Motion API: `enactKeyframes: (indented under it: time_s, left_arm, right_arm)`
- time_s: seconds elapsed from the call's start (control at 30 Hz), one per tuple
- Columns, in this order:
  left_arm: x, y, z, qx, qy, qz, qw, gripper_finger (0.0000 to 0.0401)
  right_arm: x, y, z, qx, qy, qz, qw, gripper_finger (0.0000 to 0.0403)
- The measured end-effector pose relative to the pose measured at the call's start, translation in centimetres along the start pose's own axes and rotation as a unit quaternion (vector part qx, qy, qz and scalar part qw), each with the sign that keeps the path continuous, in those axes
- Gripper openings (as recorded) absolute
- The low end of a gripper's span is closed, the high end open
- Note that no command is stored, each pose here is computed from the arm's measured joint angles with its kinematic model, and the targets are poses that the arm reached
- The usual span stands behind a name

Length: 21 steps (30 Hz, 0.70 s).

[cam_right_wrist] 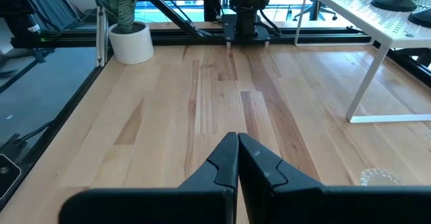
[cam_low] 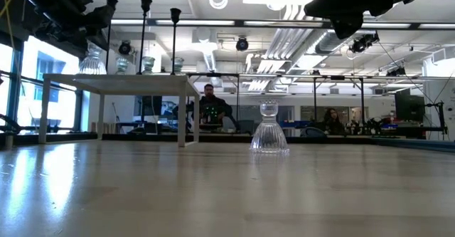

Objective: Pick & Place candle stick holders
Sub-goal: Put the bottom left transparent glass candle holder on the shelf, then put the bottom transparent glass candle holder on the shelf aligned with the other transparent glass candle holder

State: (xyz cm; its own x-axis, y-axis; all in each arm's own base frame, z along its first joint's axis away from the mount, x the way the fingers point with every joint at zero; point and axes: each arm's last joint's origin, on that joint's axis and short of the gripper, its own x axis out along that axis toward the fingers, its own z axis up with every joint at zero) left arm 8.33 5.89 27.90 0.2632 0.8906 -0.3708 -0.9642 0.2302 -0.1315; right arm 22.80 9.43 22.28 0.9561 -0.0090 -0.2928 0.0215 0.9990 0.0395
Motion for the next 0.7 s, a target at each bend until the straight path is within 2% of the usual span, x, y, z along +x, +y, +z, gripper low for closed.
enactKeyframes:
  time_s: [0.2,0.47,0.7]
  left_arm:
    - [0.00,-0.02,0.00,0.003,0.001,-0.002,1.000,0.0171]
    - [0.07,-0.05,-0.24,0.016,0.012,-0.010,1.000,0.0222]
    - [-0.17,0.12,-0.06,0.026,0.005,-0.016,1.000,0.0240]
  right_arm:
    - [0.00,0.00,0.00,0.000,0.000,0.000,1.000,0.0000]
    - [0.00,0.00,0.00,0.000,0.000,0.000,1.000,0.0000]
    - [0.00,0.01,0.00,0.000,0.000,0.002,1.000,0.0000]
